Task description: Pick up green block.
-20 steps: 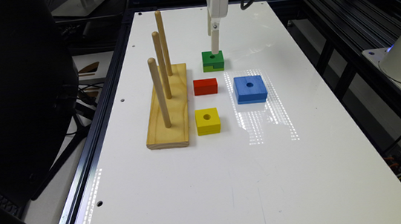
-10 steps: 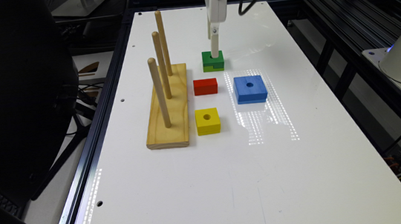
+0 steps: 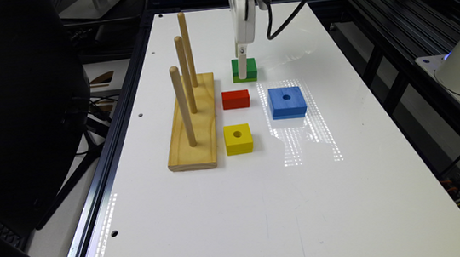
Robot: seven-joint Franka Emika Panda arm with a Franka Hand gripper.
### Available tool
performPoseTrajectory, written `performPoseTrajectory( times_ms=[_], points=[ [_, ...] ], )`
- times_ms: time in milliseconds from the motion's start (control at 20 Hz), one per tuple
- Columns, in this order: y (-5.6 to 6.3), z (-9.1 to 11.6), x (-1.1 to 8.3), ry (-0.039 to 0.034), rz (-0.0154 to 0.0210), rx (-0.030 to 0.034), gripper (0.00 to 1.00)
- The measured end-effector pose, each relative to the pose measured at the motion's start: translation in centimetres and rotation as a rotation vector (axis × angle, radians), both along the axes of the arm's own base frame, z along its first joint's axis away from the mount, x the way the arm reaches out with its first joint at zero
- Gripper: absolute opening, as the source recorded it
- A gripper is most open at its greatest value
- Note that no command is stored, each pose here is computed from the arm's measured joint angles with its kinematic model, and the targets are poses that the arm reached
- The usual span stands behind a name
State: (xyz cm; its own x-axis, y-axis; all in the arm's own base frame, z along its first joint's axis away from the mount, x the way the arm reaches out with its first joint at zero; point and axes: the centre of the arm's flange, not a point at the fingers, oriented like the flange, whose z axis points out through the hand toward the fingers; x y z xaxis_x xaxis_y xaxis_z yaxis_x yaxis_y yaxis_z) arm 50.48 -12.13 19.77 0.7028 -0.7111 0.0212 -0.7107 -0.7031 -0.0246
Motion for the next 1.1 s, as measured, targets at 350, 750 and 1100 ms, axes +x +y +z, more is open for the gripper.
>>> performPoseTrajectory(
  times_ms=[350, 750, 1100],
  points=[
    [0.0, -2.6, -0.28, 0.0096, -0.0008, 0.0042, 1.00],
    [0.0, -2.6, -0.27, 0.0091, -0.0010, 0.0044, 0.00],
    [0.0, -2.6, -0.27, 0.0091, -0.0008, 0.0045, 0.00]
  ],
)
